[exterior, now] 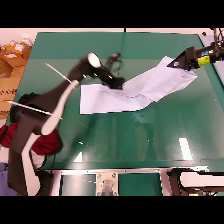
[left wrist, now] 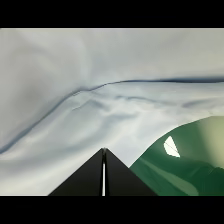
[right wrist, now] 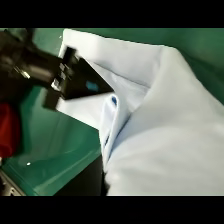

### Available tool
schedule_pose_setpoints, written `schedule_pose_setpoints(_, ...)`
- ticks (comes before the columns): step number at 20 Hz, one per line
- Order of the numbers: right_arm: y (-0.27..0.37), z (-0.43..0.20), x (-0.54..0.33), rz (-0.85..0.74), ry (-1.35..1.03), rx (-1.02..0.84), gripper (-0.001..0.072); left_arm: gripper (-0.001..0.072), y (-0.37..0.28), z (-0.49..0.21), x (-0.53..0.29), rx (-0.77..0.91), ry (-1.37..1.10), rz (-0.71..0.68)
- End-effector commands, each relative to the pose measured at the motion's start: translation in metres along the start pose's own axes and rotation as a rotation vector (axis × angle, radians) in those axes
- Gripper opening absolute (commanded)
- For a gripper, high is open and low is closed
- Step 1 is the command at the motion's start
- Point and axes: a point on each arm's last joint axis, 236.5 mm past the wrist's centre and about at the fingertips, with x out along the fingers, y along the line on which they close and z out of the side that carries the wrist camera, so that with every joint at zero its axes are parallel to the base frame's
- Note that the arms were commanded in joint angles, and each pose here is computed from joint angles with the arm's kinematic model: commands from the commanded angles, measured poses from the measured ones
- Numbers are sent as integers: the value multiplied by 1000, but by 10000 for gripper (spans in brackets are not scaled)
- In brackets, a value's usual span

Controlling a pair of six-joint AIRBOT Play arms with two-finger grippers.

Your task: Fold the shirts.

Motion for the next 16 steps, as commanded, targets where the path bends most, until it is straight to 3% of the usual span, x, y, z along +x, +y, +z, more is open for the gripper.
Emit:
schedule_pose_setpoints(1, 41, 9, 35, 33, -6, -5, 16, 28, 70, 8, -107, -28, -41, 190)
schedule_pose_setpoints(5, 117, 16, 120, 109, -21, -31, 17, 28, 133, 9, -215, -65, -158, 445)
schedule_pose_setpoints(9, 165, -16, 266, 151, 22, -26, 18, 28, 155, 0, -254, -85, -196, 491)
schedule_pose_setpoints(13, 193, -17, 379, 228, -165, 159, 296, 28, 168, -18, -239, -80, -128, 482)
schedule_pose_setpoints(14, 189, -12, 381, 224, -183, 164, 296, 28, 169, -21, -236, -84, -117, 479)
schedule_pose_setpoints(16, 171, 3, 354, 226, -147, 125, 171, 28, 168, -22, -237, -78, -112, 478)
